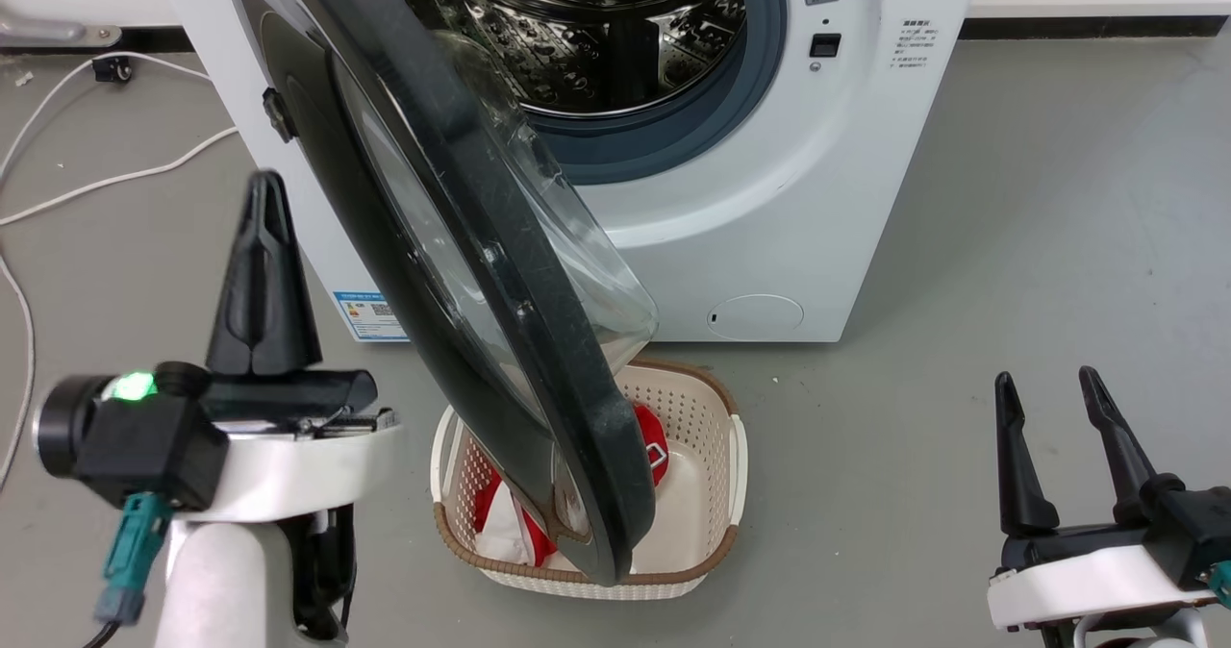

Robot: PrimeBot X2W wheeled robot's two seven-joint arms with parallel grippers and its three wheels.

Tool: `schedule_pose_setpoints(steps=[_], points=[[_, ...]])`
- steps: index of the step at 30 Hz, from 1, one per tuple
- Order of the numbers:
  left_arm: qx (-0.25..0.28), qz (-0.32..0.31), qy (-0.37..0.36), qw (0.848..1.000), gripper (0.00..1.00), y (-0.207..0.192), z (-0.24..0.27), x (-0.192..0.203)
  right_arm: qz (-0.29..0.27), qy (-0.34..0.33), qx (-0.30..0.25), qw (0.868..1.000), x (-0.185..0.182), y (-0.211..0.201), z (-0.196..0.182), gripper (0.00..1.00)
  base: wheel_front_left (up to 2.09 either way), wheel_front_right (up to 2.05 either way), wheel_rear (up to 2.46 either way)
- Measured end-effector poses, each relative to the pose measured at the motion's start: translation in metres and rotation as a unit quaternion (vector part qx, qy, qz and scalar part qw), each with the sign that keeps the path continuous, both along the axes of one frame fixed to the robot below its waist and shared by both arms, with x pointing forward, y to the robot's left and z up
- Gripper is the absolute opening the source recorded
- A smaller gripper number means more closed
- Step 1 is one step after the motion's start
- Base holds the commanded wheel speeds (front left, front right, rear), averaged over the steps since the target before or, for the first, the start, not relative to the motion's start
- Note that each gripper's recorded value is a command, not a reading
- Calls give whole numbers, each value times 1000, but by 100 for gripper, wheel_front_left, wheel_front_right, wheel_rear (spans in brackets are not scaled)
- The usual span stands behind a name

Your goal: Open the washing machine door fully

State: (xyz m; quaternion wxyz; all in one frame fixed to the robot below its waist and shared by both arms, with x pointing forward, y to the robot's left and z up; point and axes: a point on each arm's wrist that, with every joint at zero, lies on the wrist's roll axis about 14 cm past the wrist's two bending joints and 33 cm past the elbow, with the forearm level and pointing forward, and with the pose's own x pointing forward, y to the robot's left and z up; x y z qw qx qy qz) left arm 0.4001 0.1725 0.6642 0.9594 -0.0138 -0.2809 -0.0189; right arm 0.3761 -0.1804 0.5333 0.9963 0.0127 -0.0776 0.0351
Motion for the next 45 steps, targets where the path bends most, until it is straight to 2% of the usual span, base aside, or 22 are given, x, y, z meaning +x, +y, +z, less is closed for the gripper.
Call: schedule_pose_setpoints(steps=[4, 9, 13, 16, 20, 24, 29, 32, 38, 45], points=[[7, -14, -78, 997, 0, -11, 47, -17, -2, 0, 1, 1000, 0, -1, 0, 100, 0, 0, 0], [22, -69, -158, 985, 0, -43, 90, -42, -4, 0, 1, 1000, -1, -3, 0, 100, 0, 0, 0], [35, -128, -191, 973, 0, -76, 106, -59, -4, 0, 2, 1000, -2, -3, 0, 100, 0, 0, 0], [44, -181, -185, 965, 0, -105, 105, -69, -5, 0, 2, 1000, -2, -4, 1, 100, 0, 0, 0], [62, -268, -132, 952, 0, -150, 83, -79, -8, 2, 4, 1000, -4, -5, 0, 100, 0, 0, 0], [75, -351, -57, 932, 0, -190, 45, -96, -10, 4, 5, 1000, -4, -6, -1, 100, 0, 0, 0], [88, -402, 37, 911, 0, -213, -5, -109, -10, 6, 6, 1000, -4, -7, -2, 100, 0, 0, 0], [98, -404, 85, 905, 0, -213, -33, -109, -10, 10, 6, 1000, -3, -7, -4, 100, 0, 0, 0], [96, -377, 171, 905, 0, -203, -83, -101, -7, 17, 10, 1000, -1, -5, -9, 100, 0, 0, 0], [68, -328, 213, 918, 0, -188, -111, -82, -3, 26, 12, 1000, 1, -2, -15, 100, 0, 0, 0]])
